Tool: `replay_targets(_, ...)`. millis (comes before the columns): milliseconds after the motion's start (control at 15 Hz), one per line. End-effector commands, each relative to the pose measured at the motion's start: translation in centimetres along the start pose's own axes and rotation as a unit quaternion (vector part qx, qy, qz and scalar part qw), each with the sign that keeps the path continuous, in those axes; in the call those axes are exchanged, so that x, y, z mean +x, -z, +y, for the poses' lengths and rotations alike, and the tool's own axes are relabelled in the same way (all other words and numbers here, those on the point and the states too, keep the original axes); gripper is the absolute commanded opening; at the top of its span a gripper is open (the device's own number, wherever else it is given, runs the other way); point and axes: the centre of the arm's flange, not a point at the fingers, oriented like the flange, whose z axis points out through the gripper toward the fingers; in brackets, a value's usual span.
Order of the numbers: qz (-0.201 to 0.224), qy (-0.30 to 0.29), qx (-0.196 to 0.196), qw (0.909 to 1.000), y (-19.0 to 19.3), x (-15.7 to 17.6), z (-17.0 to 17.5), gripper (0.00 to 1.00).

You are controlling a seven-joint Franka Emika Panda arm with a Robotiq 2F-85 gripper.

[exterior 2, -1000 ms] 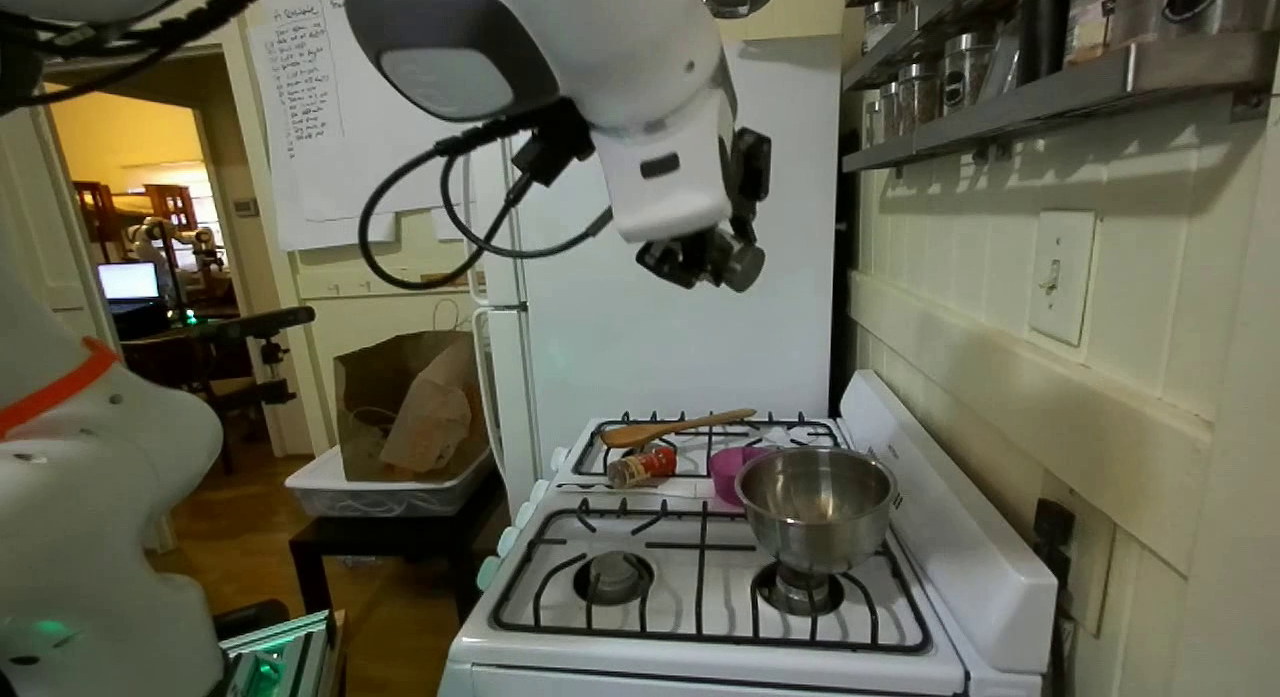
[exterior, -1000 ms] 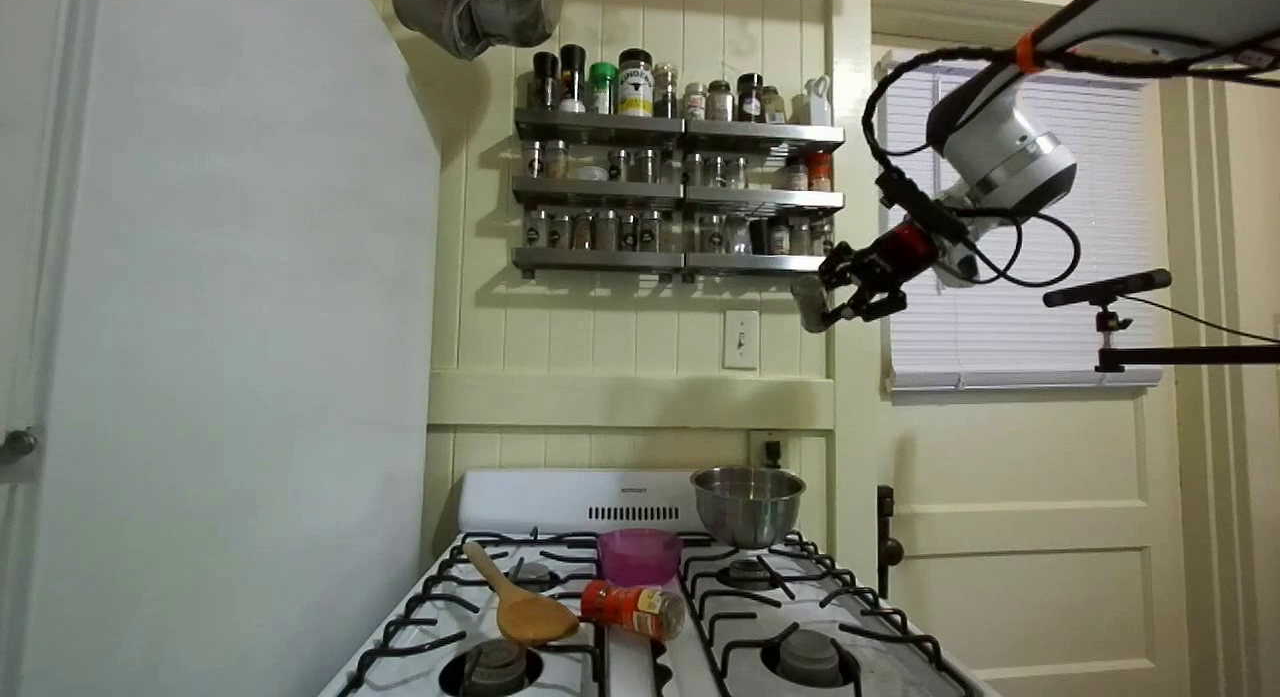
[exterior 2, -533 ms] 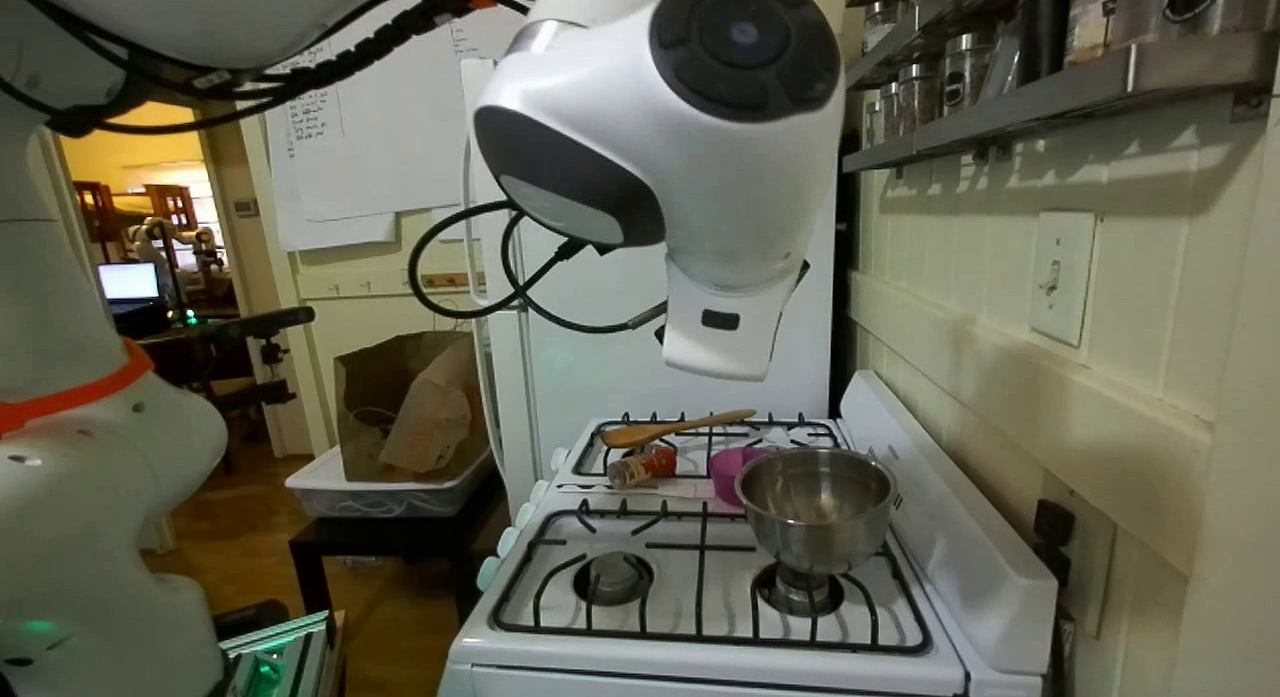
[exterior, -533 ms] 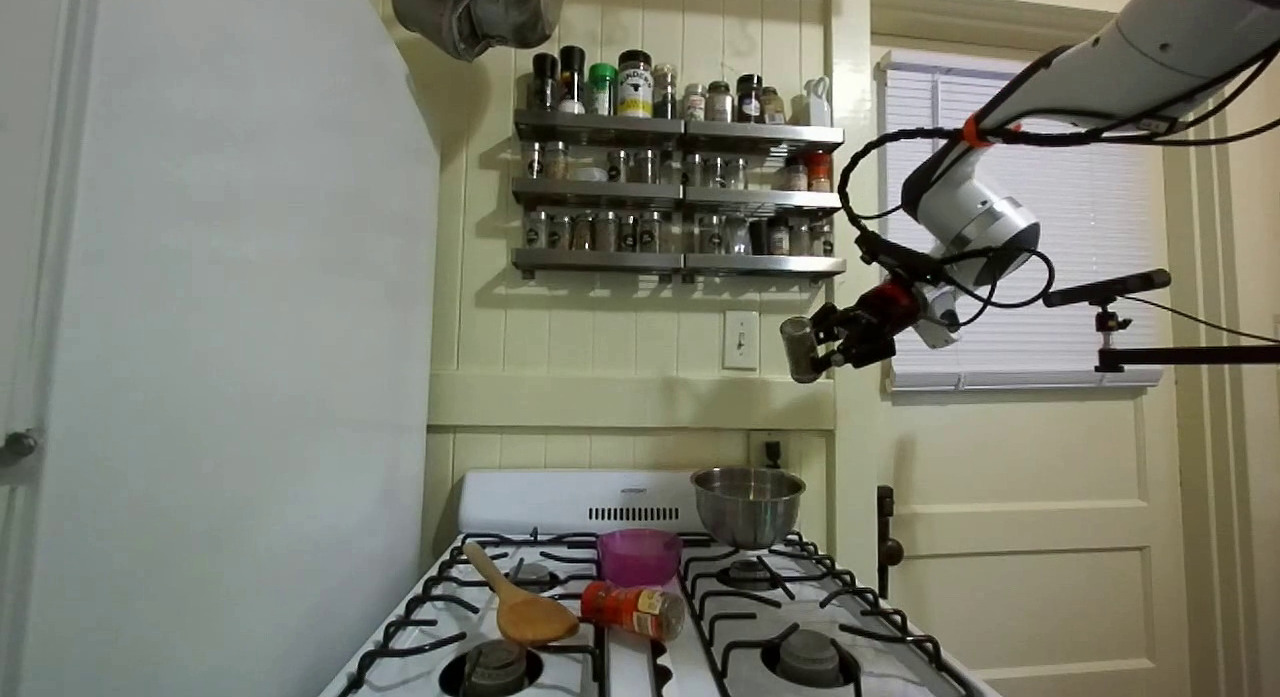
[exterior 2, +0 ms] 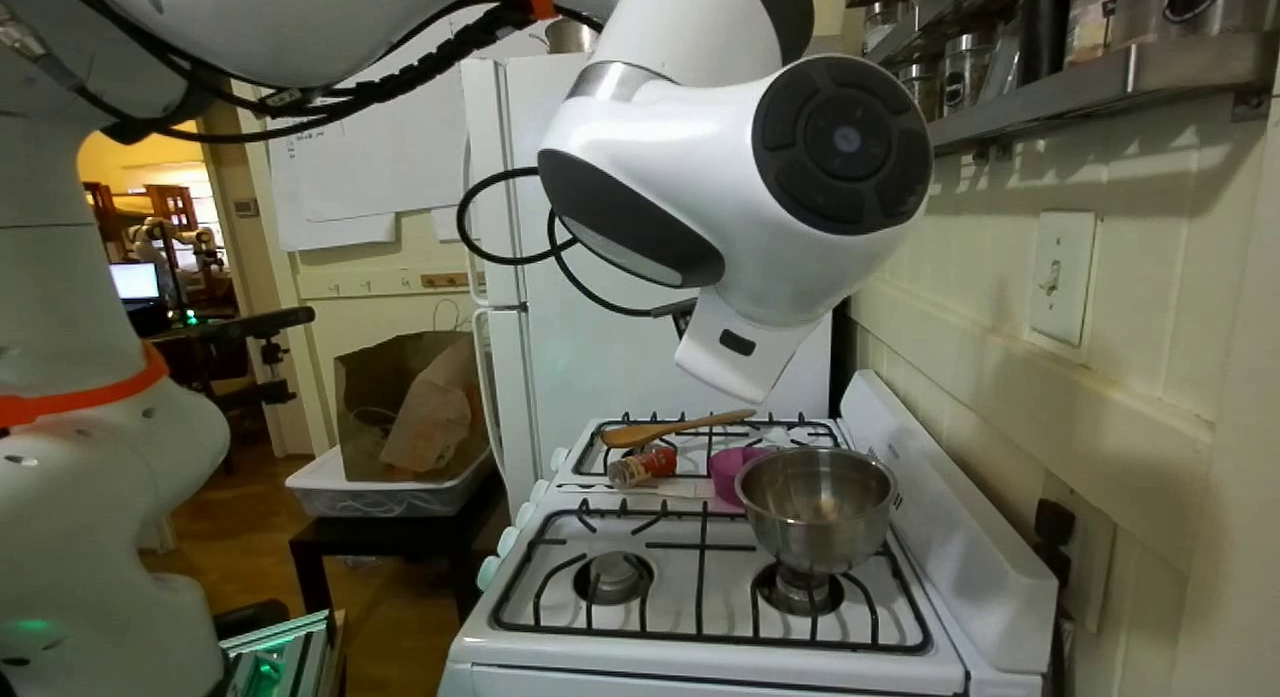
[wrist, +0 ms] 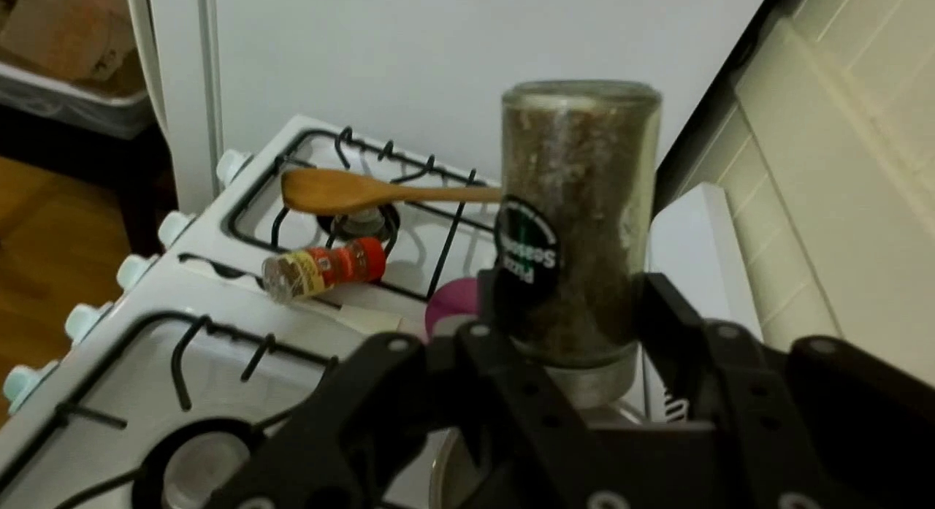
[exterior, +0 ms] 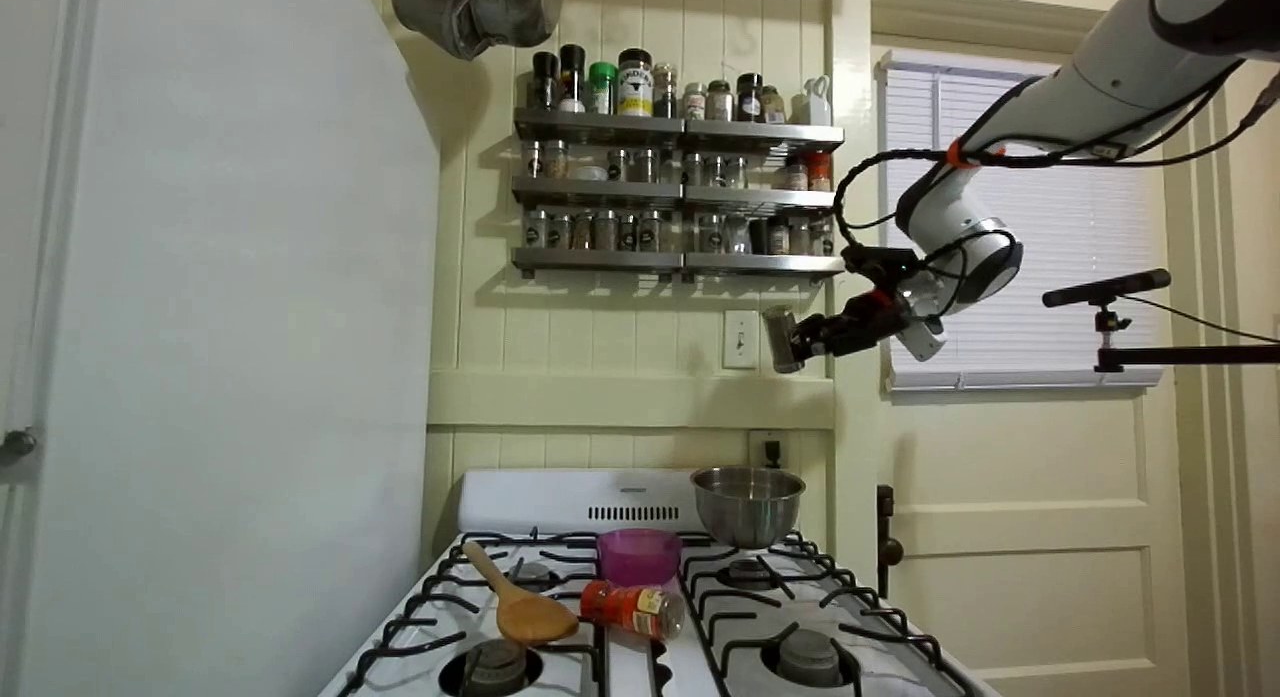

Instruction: Pick up one jar from the topmost shelf and shake it over the silver bowl on the right then place it back on the shelf.

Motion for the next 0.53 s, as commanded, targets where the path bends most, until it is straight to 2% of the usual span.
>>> replay_targets(0,-0.064,-0.011,0.057,0.9963,0.7,-1.5,-1.3,0.23)
replay_targets(133,0.007,-0.024,0.051,0.9984,0.3,0.6,-1.4,0.23)
replay_targets(333,-0.017,-0.063,0.031,0.9974,0.3,0.2,-2.1,0.23)
replay_targets(400,-0.020,-0.015,0.073,0.9970,0.0,-0.5,-2.2,0.23)
replay_targets(467,-0.038,-0.014,0.097,0.9945,0.1,-1.0,-2.5,0.23)
